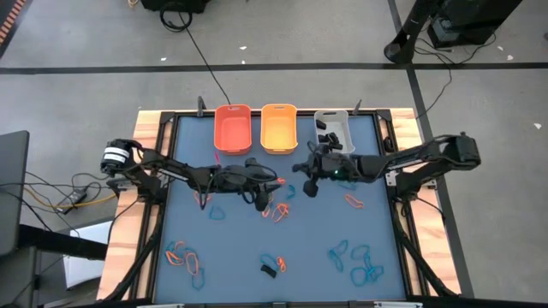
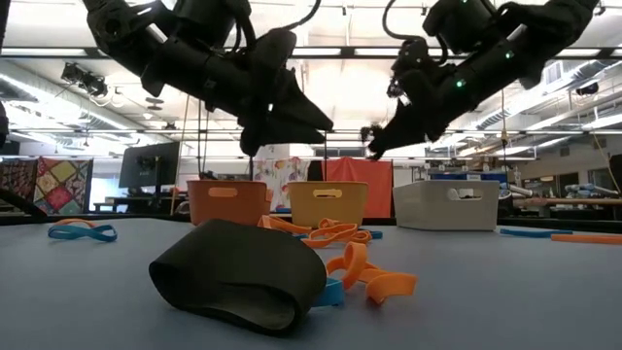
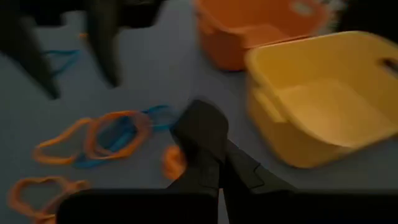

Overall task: Sort rubber bands into baskets
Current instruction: Put the black rubber band into the gray bin

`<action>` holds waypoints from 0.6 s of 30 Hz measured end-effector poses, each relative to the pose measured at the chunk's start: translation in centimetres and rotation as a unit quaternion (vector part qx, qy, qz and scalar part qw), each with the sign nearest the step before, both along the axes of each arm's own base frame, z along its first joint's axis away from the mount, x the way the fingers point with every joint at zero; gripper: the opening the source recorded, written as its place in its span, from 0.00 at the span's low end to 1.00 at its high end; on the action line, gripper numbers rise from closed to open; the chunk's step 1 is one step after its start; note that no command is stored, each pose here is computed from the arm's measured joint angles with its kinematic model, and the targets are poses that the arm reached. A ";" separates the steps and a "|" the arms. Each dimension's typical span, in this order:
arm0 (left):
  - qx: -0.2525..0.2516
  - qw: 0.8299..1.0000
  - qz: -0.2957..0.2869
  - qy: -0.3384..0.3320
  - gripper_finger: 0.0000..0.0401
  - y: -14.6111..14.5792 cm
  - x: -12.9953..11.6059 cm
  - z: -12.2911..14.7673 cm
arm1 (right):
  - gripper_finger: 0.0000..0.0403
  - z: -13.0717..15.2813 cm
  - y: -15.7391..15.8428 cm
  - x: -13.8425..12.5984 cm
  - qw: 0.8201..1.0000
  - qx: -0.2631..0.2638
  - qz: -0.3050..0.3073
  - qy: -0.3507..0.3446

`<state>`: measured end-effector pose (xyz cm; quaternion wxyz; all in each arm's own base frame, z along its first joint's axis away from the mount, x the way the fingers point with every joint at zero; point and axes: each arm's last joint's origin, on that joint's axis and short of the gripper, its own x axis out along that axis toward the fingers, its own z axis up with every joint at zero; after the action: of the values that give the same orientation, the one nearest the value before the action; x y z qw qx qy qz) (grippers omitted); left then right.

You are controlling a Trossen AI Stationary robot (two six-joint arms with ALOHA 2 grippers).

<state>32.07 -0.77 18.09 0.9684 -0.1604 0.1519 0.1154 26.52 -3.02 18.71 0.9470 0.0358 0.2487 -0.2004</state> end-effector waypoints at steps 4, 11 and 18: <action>0.002 1.000 0.003 0.004 0.39 0.0 0.0 -0.1 | 0.03 1.3 -1.8 -1.7 0.998 -0.025 -0.055 0.018; 0.007 1.000 0.015 0.015 0.39 0.1 -0.1 -0.3 | 0.03 2.3 -5.3 -4.9 0.988 -0.017 -0.146 0.053; 0.018 0.999 0.036 0.026 0.39 0.2 -0.2 -0.4 | 0.04 1.7 -8.1 -7.0 0.975 0.020 -0.200 0.094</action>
<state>31.84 -0.54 17.65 0.9621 -0.1450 0.1687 0.1575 19.55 -11.10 20.41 0.8591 0.0852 0.3282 -0.3834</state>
